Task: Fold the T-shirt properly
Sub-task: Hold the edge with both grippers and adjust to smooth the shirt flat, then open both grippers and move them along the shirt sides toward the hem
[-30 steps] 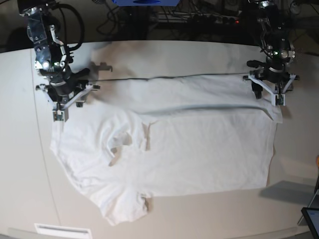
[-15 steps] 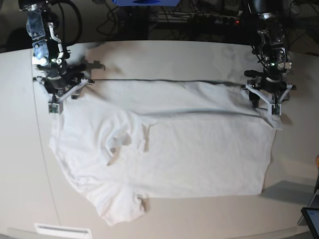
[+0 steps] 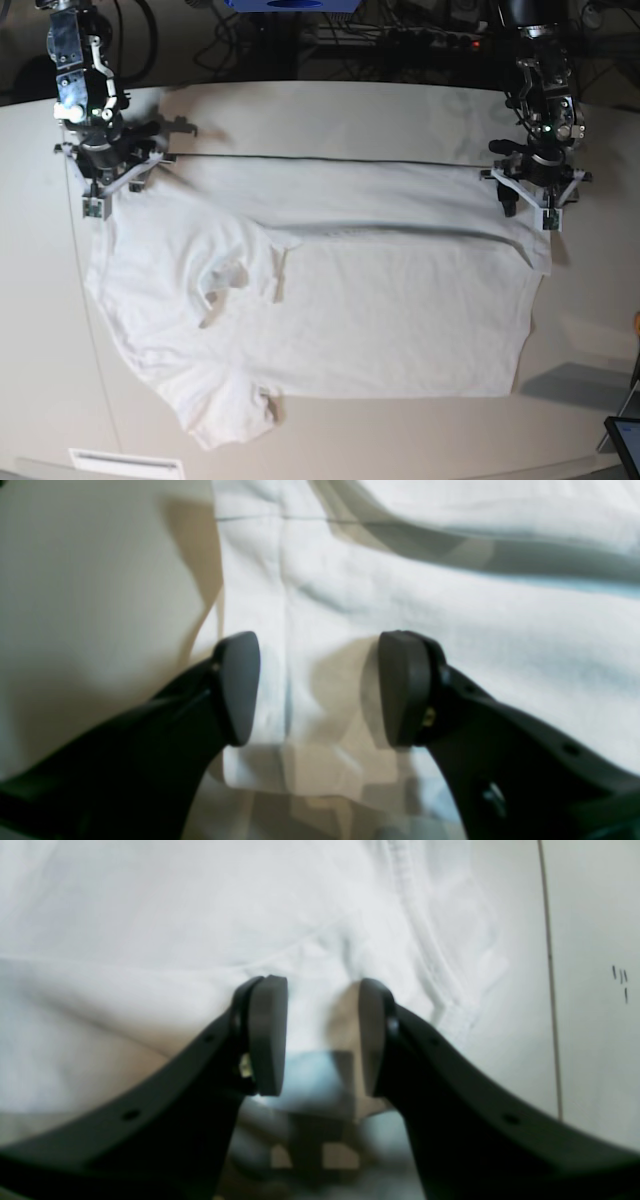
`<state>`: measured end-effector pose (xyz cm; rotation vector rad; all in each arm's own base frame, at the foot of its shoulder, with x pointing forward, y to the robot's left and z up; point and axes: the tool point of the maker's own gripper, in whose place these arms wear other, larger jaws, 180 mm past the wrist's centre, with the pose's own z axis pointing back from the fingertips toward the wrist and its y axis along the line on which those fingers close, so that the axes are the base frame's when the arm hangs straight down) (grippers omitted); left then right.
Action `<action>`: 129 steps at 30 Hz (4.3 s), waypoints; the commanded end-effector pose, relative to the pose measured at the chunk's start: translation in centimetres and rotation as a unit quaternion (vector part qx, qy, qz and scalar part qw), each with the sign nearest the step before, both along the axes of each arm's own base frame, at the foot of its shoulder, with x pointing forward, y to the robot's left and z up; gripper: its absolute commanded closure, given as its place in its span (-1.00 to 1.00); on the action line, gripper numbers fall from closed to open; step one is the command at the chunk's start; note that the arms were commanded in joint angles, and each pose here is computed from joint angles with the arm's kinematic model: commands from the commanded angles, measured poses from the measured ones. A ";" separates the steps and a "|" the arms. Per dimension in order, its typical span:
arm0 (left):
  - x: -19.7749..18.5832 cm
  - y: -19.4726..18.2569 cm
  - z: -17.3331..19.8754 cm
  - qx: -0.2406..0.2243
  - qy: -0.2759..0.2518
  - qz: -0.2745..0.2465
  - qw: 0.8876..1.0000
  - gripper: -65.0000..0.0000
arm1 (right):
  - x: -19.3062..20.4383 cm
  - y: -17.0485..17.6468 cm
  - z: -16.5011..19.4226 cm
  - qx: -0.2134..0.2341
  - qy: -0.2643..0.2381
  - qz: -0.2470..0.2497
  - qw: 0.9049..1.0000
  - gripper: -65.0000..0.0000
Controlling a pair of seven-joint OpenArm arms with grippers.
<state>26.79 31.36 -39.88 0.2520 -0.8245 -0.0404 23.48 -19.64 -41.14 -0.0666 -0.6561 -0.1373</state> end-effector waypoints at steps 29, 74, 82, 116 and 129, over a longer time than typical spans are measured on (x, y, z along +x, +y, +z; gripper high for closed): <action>-0.9 -0.3 0.9 0.014 0.009 -0.009 1.000 -0.13 | -1.2 -1.1 -0.2 -0.014 0.017 -0.005 1.000 0.29; -4.8 -0.2 1.5 0.031 0.026 -0.014 0.999 -0.12 | -7.3 -2.3 -2.1 -0.021 0.076 -0.024 0.997 0.29; -2.5 0.4 6.5 0.054 -0.043 -0.010 0.998 -0.13 | -3.3 -1.6 1.0 -0.014 0.014 -0.016 1.000 0.29; 6.2 10.7 10.9 0.060 -0.082 0.102 0.990 -0.14 | 20.6 -10.0 11.7 0.024 -0.156 -0.017 0.987 0.29; 10.7 11.9 9.1 0.051 -0.058 0.070 0.995 -0.14 | 25.7 -11.5 7.7 0.126 -0.125 -0.040 0.983 -0.18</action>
